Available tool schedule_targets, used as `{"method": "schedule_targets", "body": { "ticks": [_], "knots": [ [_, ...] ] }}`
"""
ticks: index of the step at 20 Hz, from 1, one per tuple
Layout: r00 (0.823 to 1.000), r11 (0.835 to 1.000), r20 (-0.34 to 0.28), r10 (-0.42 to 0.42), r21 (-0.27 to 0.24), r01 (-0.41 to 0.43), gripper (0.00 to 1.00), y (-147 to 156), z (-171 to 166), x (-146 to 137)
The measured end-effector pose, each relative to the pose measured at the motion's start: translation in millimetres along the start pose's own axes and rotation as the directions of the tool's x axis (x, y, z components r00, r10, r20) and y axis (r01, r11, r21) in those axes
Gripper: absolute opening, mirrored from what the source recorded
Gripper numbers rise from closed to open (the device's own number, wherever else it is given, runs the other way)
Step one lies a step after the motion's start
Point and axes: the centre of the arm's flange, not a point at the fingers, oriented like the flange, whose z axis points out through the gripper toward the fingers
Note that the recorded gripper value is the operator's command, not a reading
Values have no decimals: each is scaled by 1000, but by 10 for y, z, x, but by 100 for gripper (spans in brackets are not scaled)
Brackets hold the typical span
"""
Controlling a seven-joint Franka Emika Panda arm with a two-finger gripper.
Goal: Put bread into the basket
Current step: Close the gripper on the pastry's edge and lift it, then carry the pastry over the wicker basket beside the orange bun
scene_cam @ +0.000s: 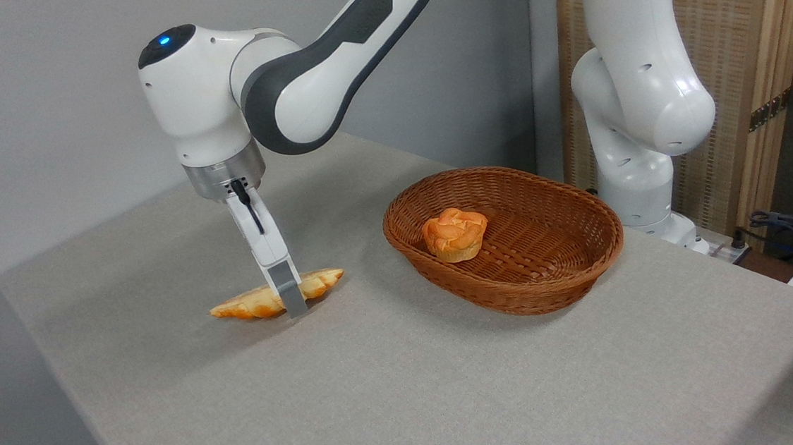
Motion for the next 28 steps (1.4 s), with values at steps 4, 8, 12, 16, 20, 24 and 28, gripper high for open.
{"method": "schedule_targets", "body": {
  "ticks": [4, 8, 12, 16, 20, 24, 28],
  "knots": [
    [1000, 1000, -1, 1, 1, -1, 22, 1, -5, 4],
    [1000, 1000, -4, 1, 4, -1, 22, -3, -26, 11],
    [1000, 1000, -5, 1, 4, -1, 22, -3, -31, 13],
    [1000, 1000, -5, 2, 4, -2, 22, 0, -32, 17],
    [1000, 1000, -25, 4, 20, -4, 26, 0, -168, 37],
    [998, 999, -58, -11, 36, 14, 27, 108, -665, -18],
    [997, 998, -41, -63, 2, 63, 28, 382, -1168, -271]
  ]
}}
